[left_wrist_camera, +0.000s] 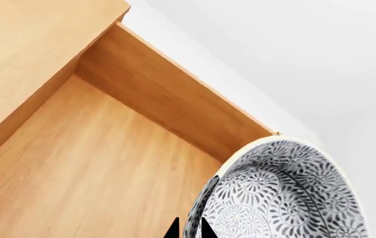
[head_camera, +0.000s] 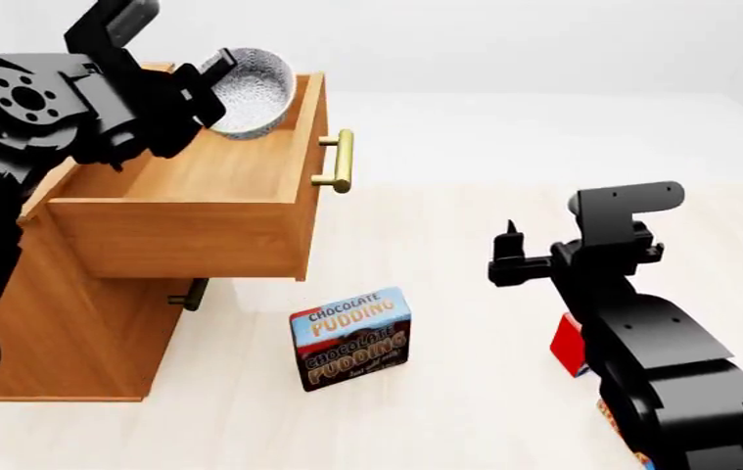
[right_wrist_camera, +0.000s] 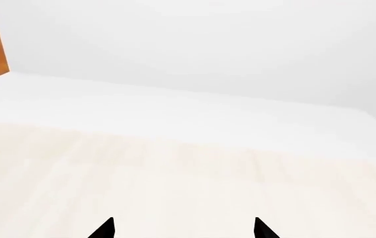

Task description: Put the bowl in the top drawer of the cabinet.

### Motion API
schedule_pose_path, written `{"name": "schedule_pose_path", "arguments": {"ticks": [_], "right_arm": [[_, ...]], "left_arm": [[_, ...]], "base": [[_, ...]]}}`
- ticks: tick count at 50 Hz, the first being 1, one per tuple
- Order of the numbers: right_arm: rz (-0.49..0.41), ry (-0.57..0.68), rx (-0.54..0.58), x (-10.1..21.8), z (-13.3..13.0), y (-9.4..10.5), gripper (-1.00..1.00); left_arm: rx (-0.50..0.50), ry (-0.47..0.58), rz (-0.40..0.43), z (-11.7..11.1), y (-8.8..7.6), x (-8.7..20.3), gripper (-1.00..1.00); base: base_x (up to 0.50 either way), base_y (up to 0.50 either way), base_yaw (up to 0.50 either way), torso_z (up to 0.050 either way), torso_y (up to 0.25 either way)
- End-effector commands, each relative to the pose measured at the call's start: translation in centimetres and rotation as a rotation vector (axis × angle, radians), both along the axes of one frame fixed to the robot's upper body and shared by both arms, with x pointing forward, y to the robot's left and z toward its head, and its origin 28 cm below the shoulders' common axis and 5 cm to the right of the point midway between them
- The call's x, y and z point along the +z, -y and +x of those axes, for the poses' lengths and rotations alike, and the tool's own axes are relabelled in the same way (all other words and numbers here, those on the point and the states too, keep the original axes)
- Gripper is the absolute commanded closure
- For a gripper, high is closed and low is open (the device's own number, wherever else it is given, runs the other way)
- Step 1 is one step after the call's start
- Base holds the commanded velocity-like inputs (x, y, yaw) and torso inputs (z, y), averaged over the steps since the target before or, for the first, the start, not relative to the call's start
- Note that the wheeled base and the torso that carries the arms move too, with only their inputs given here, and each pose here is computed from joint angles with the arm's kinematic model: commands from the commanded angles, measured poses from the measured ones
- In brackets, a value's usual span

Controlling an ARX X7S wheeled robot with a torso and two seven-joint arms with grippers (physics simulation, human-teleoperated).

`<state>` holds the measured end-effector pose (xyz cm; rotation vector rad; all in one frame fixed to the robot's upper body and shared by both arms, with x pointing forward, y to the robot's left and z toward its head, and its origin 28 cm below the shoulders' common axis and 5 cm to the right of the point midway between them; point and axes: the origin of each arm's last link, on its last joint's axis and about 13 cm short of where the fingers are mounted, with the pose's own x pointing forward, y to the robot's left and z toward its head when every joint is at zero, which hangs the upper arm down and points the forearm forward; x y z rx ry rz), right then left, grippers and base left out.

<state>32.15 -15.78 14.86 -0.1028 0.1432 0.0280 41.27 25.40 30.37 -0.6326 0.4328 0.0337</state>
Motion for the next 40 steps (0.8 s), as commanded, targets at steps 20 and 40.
{"name": "schedule_pose_path", "arguments": {"ticks": [20, 40], "right_arm": [[0.025, -0.011, -0.031, -0.9, -0.4, 1.0, -1.0], [0.033, -0.025, -0.038, -1.7, -0.4, 1.4, -1.0]], "left_arm": [[0.11, -0.056, -0.121, 0.4, -0.2, -1.1, 1.0], [0.154, -0.095, -0.099, 0.6, 0.1, -2.0, 1.0]], "base": [[0.0, 0.0, 0.0, 0.0, 0.0], [0.0, 0.0, 0.0, 0.0, 0.0]]}}
